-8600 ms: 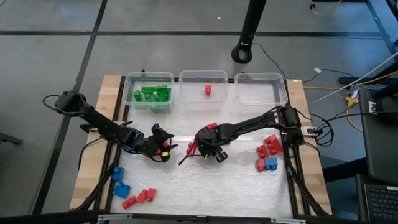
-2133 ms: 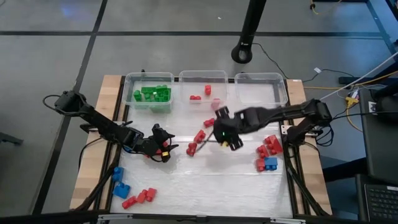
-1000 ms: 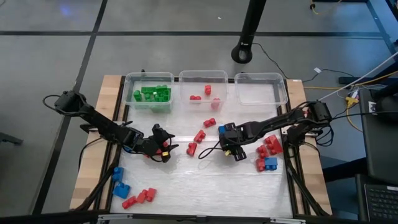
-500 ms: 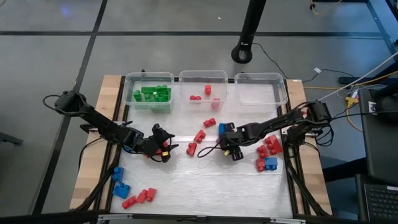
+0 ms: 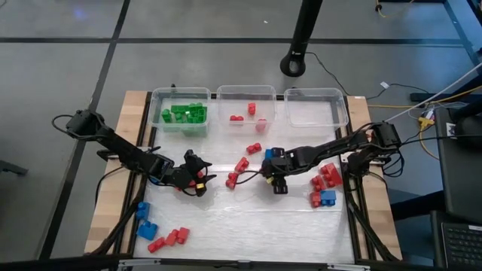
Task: Sort blocks
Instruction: Put the red game piece into the middle transparent bin
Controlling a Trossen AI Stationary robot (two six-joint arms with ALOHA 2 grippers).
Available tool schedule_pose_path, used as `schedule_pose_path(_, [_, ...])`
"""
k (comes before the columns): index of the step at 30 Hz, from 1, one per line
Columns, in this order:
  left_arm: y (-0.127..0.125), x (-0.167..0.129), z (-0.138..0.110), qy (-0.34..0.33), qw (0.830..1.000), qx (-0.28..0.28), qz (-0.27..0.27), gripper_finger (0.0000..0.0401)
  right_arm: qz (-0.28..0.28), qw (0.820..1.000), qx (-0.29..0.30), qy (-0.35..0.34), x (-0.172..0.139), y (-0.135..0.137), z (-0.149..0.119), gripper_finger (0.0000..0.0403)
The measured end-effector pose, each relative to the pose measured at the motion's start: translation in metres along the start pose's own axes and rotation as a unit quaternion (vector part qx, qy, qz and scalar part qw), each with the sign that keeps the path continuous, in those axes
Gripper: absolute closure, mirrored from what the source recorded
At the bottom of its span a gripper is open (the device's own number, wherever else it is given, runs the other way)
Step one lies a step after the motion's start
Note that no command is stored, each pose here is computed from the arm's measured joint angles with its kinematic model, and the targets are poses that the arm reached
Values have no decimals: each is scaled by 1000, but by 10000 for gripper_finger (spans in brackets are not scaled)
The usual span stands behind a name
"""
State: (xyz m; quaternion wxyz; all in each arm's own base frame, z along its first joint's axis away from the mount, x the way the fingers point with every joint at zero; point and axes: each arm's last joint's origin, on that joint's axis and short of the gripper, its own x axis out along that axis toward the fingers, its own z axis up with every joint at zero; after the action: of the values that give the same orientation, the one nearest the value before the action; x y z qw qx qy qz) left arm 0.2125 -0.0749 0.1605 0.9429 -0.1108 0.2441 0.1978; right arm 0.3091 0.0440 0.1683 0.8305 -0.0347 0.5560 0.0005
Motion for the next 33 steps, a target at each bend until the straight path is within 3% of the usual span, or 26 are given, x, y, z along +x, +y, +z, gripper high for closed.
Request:
schedule_pose_path(6, [0,0,0,0,1000,0,0,171,-18,998,53,-28,5,0,3,124])
schedule_pose_path(12, [0,0,-1,3,1000,2,2,171,-24,997,64,-19,31,2,0,125])
schedule_pose_path(16, [0,0,-1,3,1000,3,2,171,-40,998,48,-12,39,2,-1,153])
schedule_pose_path(23, [0,0,0,2,1000,3,2,171,-50,999,12,-13,40,2,0,268])
schedule_pose_path(33, [0,0,0,2,1000,2,1,171,-53,997,-54,-22,23,0,14,258])
